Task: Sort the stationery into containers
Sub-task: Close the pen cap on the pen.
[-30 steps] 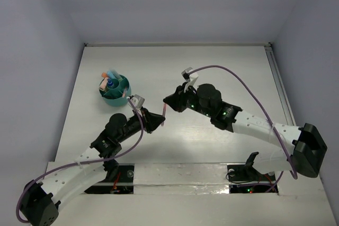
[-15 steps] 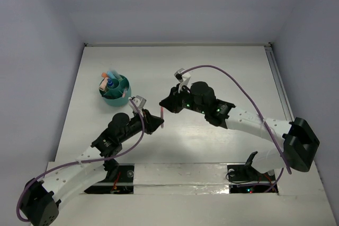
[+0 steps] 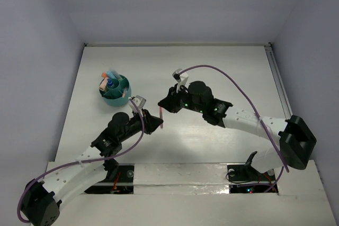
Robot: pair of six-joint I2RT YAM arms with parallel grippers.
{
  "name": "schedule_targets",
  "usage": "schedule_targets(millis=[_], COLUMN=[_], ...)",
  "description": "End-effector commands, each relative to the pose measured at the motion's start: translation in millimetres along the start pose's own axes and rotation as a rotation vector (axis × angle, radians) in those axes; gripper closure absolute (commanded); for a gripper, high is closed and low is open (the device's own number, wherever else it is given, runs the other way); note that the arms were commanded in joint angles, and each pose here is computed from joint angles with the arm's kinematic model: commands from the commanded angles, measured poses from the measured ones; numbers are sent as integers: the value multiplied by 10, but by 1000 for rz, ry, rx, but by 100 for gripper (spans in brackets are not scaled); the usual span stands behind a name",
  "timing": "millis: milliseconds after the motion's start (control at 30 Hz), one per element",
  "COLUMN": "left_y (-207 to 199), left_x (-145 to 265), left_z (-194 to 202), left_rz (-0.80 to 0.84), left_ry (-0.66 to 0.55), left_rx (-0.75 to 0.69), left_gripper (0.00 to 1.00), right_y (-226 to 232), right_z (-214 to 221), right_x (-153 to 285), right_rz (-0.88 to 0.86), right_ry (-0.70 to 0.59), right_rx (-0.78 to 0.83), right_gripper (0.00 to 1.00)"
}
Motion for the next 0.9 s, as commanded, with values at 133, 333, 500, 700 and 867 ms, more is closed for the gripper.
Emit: schedule_targets(millis=[133, 333, 500, 700, 867], left_y=[-655, -638, -633, -621, -610], left_x=[124, 117, 130, 71, 60], left_z=[-1052, -989, -1005, -955, -945], left_rz=[239, 244, 239, 253, 249], left_ry=[-393, -377, -387, -371, -366], left_rx=[-65, -63, -73, -52, -53], left_gripper=[100, 100, 100, 100, 100], right_y=[23, 12, -63, -70, -71], right_z=[661, 556, 381, -61, -160], right_x=[116, 59, 81, 122, 151], right_rz=[12, 27, 91, 89, 87], right_ry=[247, 216, 156, 31, 6], right_rx=[-51, -49, -31, -8, 0], right_gripper=[90, 82, 68, 51, 52])
Point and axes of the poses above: each gripper's point midway between its finger pads, its own x axis back along the fingers, its own y axis along the line the jaws close on, z = x × y, the point moved 1 cm from there along x, back along the fingers, and after that the axes turned 6 degrees about x, right-handed, at the moved point
